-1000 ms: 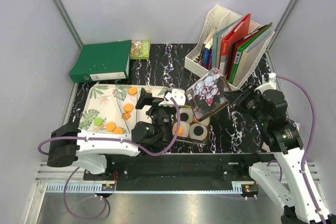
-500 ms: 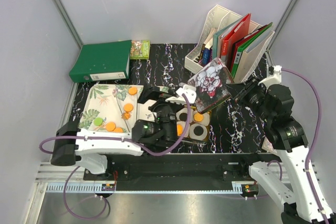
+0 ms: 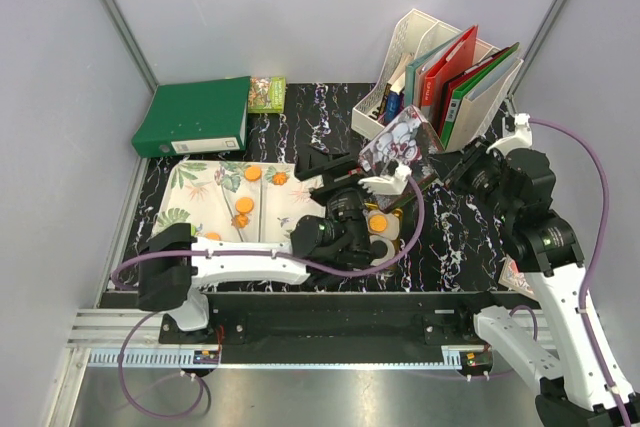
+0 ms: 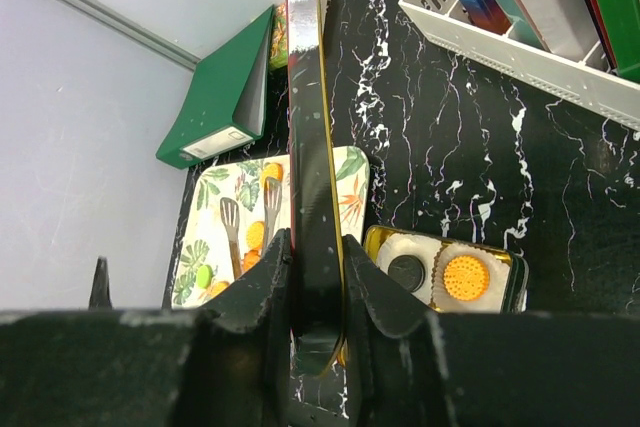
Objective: Pack the cookies
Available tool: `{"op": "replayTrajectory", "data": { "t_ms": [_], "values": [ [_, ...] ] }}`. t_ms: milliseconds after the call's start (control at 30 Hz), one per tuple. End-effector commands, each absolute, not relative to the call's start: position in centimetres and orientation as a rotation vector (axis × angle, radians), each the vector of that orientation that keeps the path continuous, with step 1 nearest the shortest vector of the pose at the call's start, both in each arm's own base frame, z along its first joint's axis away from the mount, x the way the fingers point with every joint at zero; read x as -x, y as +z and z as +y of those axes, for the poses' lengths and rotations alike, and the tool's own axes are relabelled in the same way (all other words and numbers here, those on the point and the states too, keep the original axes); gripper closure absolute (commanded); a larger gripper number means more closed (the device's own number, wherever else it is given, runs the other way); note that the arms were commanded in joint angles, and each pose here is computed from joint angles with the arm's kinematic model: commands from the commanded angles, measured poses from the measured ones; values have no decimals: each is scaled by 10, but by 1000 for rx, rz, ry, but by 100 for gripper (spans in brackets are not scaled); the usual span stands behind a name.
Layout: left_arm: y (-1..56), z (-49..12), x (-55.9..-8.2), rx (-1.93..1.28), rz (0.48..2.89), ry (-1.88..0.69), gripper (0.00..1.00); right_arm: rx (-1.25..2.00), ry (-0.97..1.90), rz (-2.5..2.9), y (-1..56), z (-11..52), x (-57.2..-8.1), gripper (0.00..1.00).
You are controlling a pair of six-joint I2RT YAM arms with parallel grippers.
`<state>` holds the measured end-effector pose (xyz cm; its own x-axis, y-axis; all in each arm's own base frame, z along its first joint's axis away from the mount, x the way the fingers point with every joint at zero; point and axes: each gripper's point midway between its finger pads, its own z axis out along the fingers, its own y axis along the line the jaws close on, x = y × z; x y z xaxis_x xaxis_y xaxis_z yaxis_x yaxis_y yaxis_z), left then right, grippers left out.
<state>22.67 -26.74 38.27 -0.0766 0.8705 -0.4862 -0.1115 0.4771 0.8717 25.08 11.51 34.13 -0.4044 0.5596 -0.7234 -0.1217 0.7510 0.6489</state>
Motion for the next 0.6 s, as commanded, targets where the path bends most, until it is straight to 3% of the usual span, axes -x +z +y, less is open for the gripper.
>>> {"op": "replayTrajectory", "data": {
  "t_ms": [0, 333, 567],
  "values": [
    [370, -200, -235, -423, 1715, 826, 1, -289, 758, 1714, 386, 110, -253, 100],
    [432, -136, -275, 49, 1644, 741, 1, -286, 756, 1735, 382, 112, -258, 100],
    [456, -107, -329, 286, 1550, 826, 1, -247, 757, 1734, 400, 118, -266, 100]
  ]
}}
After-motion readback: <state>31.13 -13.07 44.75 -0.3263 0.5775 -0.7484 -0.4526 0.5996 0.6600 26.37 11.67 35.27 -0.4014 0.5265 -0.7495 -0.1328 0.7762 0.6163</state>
